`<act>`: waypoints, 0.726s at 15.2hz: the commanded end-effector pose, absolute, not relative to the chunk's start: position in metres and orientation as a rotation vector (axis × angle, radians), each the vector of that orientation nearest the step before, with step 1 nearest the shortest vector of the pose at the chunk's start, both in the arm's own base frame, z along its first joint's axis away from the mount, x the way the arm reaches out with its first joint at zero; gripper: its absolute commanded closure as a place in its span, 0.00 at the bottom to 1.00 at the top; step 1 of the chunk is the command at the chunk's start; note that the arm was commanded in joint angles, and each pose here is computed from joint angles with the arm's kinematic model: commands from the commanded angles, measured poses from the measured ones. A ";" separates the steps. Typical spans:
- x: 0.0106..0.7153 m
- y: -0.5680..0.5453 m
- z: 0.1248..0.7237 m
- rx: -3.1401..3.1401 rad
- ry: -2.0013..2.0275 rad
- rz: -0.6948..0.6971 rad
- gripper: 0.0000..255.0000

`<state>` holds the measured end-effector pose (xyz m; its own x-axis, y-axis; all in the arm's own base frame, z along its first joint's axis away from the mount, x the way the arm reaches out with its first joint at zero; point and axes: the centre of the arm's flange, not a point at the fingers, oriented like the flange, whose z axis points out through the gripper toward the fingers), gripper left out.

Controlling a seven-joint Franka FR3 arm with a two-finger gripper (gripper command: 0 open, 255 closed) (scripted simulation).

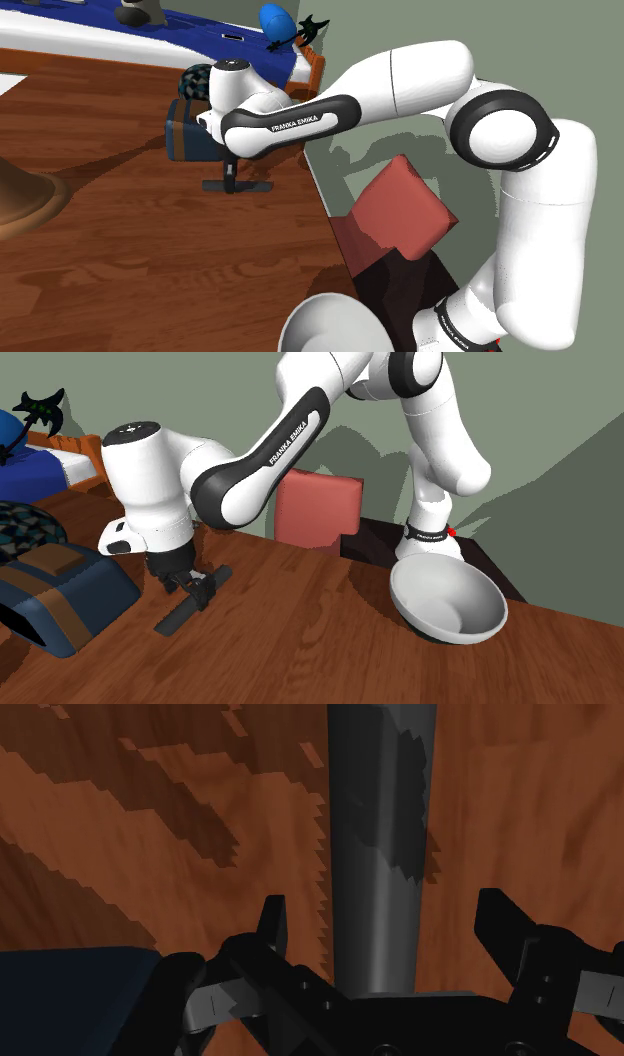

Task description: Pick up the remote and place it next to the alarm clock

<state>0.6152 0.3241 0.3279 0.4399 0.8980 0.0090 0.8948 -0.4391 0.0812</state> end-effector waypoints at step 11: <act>0.611 0.325 0.378 2.611 1.628 0.078 0.00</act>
<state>0.6116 0.3254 0.3772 0.4398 0.8980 0.0093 0.8948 -0.4391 0.0815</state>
